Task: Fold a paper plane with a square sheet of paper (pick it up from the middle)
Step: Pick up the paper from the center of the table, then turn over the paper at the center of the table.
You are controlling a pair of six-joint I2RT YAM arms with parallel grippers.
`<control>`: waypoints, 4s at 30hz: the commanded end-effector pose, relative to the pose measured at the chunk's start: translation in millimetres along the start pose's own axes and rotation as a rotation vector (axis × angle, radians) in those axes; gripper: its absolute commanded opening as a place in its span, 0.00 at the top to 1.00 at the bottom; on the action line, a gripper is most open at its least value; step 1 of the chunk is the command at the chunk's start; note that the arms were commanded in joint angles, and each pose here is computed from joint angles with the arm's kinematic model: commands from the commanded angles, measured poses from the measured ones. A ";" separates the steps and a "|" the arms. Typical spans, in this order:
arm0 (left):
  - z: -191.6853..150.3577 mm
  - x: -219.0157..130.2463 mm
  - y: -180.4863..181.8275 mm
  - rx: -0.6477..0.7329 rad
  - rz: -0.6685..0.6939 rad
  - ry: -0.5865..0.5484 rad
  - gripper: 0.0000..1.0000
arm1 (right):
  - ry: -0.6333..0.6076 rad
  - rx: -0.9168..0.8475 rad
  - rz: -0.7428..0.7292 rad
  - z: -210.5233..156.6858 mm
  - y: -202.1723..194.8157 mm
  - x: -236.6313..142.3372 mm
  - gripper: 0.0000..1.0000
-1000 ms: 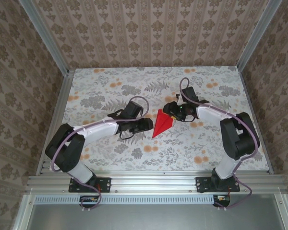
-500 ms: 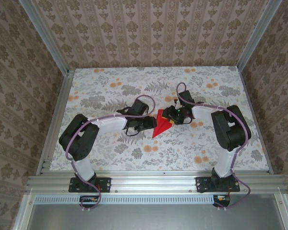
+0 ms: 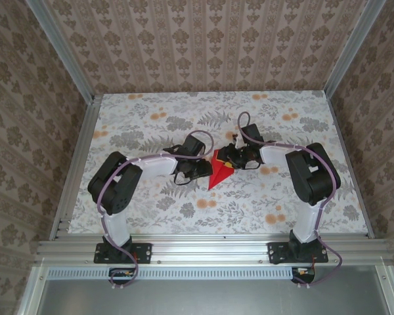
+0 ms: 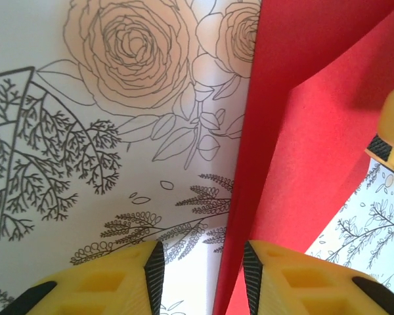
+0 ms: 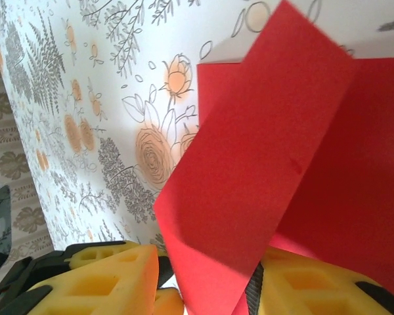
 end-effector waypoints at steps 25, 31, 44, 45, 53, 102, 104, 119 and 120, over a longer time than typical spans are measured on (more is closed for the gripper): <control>19.1 -159.2 -19.2 0.002 -0.503 -0.297 0.18 | 0.149 -0.135 0.525 -40.5 133.4 -71.5 0.92; 30.1 -180.1 -35.8 0.015 -0.637 -0.345 0.14 | 0.222 -0.147 0.678 -53.5 167.9 -95.6 0.91; 35.2 -179.8 -37.1 -0.013 -0.672 -0.363 0.56 | 0.265 -0.147 0.686 -62.0 167.9 -94.0 0.90; 35.2 -179.1 -36.4 -0.017 -0.669 -0.364 0.60 | 0.265 -0.146 0.685 -62.1 167.4 -93.7 0.90; 35.7 -174.9 -31.3 -0.022 -0.630 -0.368 0.84 | 0.267 -0.136 0.671 -61.4 162.2 -89.2 0.86; 6.8 -28.4 -1.6 0.515 1.011 0.156 0.79 | -0.677 0.137 -0.263 -27.5 -65.0 -219.0 0.38; 3.7 -21.7 -7.4 0.518 0.961 0.168 0.74 | -0.674 0.145 -0.267 -26.6 -65.6 -217.7 0.38; 14.2 -77.6 -48.3 0.349 0.346 -0.010 0.38 | -0.517 0.009 -0.252 -27.7 -34.3 -182.7 0.42; 14.3 -85.7 -44.5 0.316 0.308 -0.030 0.36 | -0.495 -0.023 -0.256 -30.6 -26.4 -173.7 0.43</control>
Point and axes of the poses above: each hand's point on the last joint's axis, 136 mm out from that joint toward the fingers, its own x axis out along the fingers, its own y axis along the line the jaws close on, z = x × y, the point moved 4 cm from there along -x, back along the fingers, and after that the axes turned 14 degrees about x, right-handed, at the moved point
